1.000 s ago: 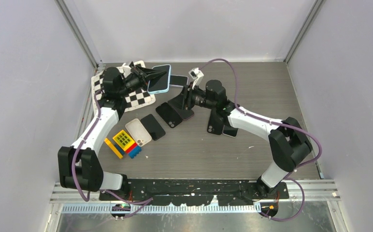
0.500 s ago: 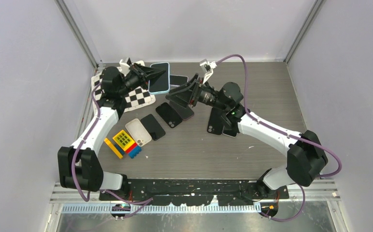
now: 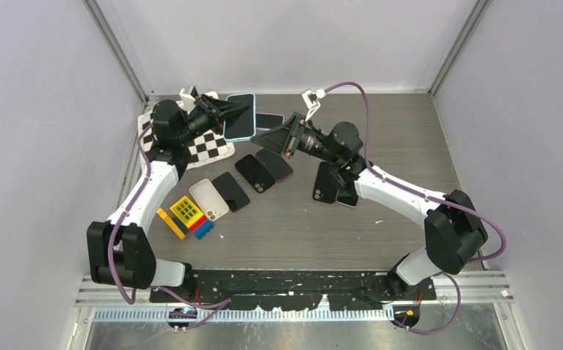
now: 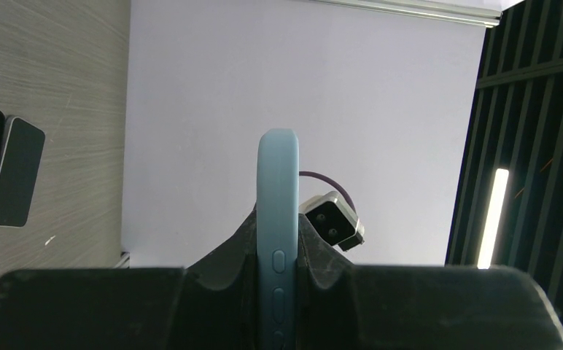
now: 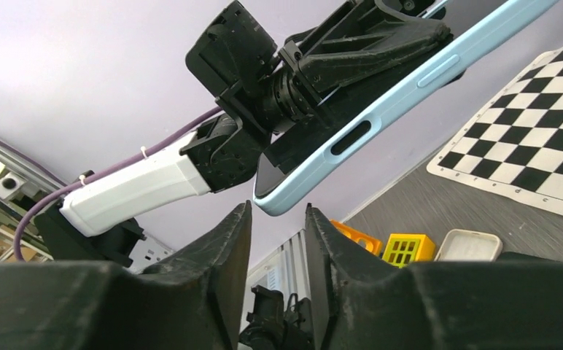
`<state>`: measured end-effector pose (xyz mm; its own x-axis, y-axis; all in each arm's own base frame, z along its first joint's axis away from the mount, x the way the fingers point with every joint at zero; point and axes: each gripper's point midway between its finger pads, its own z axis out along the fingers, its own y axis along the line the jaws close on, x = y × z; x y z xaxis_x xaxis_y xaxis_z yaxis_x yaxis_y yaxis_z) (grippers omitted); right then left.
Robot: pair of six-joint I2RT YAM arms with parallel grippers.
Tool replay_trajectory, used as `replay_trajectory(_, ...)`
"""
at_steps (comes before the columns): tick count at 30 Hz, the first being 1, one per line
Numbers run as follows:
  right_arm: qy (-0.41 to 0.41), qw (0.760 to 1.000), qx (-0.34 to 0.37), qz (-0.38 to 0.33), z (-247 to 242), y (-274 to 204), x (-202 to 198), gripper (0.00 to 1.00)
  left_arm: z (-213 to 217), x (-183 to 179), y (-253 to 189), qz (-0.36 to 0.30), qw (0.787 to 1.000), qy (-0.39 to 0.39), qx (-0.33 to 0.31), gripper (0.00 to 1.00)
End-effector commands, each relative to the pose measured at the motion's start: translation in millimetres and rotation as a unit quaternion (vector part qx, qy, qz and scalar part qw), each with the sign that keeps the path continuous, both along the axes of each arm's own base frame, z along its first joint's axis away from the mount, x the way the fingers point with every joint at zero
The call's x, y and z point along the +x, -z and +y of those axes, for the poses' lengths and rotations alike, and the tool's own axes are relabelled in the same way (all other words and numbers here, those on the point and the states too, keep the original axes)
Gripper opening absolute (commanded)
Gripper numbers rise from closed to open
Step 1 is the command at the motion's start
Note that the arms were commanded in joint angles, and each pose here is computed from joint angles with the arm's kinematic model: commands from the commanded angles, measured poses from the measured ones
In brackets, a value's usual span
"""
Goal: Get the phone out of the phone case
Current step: Remove the phone case from the phone.
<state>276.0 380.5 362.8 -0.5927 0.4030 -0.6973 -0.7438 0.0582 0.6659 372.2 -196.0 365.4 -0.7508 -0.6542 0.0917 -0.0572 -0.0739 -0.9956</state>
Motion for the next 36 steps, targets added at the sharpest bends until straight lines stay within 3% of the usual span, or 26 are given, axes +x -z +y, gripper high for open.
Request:
replay_trajectory(1, 0.001, 0.998, 0.06, -0.028, -6, -43, 1, 0.42, 1, -13, -42, -0.072, 0.997, 0.009, -0.013, 0.0)
replay_trajectory(7, 0.001, 0.998, 0.059, -0.021, -5, -41, 3, 0.47, 1, -14, -43, -0.073, 0.997, 0.009, -0.016, 0.0)
replay_trajectory(14, 0.016, 1.0, 0.007, -0.019, 1, -21, 14, 0.19, 1, -17, -49, -0.068, 0.997, 0.011, -0.027, 0.0)
replay_trajectory(18, 0.025, 0.999, -0.03, -0.025, 5, 1, 21, 0.13, 1, -18, -55, -0.062, 0.997, 0.014, -0.044, 0.0)
replay_trajectory(26, 0.038, 0.994, -0.09, 0.038, 16, 41, 42, 0.08, -4, -30, -78, -0.111, 0.993, 0.029, -0.043, 0.0)
replay_trajectory(30, 0.034, 0.994, -0.093, 0.052, 19, 41, 42, 0.15, -4, -31, -78, -0.127, 0.991, 0.026, -0.032, 0.0)
replay_trajectory(34, 0.02, 0.997, -0.062, 0.031, 16, 27, 33, 0.38, -4, -28, -74, -0.14, 0.99, 0.02, -0.018, 0.0)
replay_trajectory(36, 0.012, 0.999, -0.046, 0.023, 15, 18, 28, 0.45, -4, -26, -72, -0.143, 0.99, 0.018, -0.011, 0.0)
